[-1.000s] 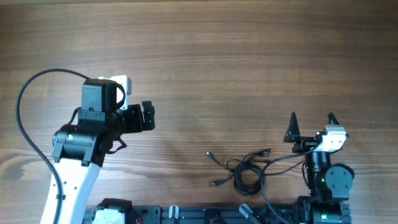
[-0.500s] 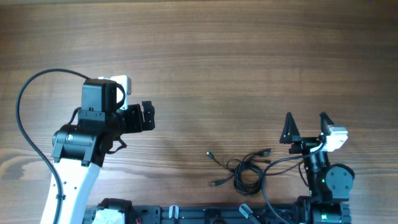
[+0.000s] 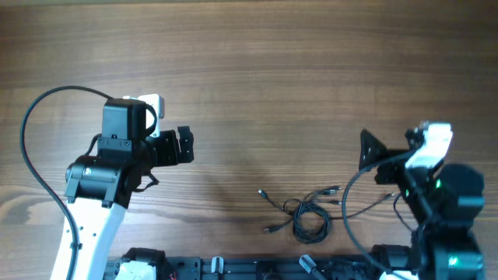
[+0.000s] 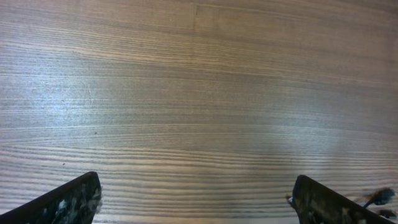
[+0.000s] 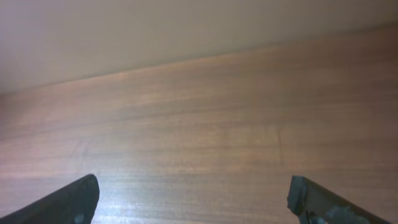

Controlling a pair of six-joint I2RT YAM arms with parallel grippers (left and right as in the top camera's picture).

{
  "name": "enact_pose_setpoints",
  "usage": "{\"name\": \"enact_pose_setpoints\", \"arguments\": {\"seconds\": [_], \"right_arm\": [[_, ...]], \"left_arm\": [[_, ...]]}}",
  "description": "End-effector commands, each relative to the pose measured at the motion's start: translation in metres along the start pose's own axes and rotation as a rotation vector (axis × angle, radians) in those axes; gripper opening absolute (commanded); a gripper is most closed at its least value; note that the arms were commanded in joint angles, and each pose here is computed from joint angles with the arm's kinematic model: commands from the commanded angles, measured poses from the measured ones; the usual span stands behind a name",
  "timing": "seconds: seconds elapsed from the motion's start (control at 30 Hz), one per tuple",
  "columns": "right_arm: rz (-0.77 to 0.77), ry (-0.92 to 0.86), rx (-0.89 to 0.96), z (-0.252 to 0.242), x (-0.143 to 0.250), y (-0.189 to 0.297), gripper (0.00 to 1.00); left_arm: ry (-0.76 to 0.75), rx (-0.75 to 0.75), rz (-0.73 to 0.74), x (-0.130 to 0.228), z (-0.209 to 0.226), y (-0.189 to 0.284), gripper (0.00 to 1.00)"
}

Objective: Untangle cables
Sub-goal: 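Move the right gripper down onto the black cable bundle and grasp it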

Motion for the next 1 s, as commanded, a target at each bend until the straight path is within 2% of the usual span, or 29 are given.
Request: {"name": "enact_pose_setpoints", "arguments": {"seconds": [0.0,0.17,0.27,0.37,0.5,0.63,0.83,0.97], "right_arm": [[0.123,0.007,0.04,0.009,-0.026,-0.007,1.0],[0.299,-0.056,0.017,0.018,-0.039,-0.028,1.0],[0.4,-0.234,0.015,0.017,-0.029,-0.044,1.0],[0.487,-0.267,0.065,0.008,-0.018,-0.063,1.0],[0.631,-0.404,0.09,0.003,0.0,-0.08,1.0],[0.739,-0.329,-0.005,0.006,0.012,-0.087,1.0],[0.834,-0.363,0.038,0.003,0.025,-0.079,1.0],[0.992,-0.381,0.102,0.006,0.049,-0.061,1.0]], "left_arm": [[0.0,0.02,-0.022,-0.007,-0.003,0.005,1.0],[0.0,0.02,-0.022,-0.007,-0.003,0.005,1.0],[0.0,0.02,-0.022,-0.007,-0.003,0.005,1.0],[0.0,0.02,-0.022,-0.007,-0.003,0.005,1.0],[0.0,0.02,-0.023,-0.007,-0.003,0.005,1.0],[0.0,0.02,-0.023,-0.007,-0.003,0.005,1.0],[-0.001,0.02,-0.023,-0.007,-0.003,0.005,1.0],[0.0,0.02,-0.024,-0.007,-0.003,0.005,1.0]]}}
Point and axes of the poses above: each gripper's point midway between its finger pads, its own y axis back along the fingers, its own z axis along the line the jaws close on, x = y × z, the point moved 8 cm from there along y, back along the fingers, and after that the axes turned 11 degrees about -y, right-handed, at the moved point
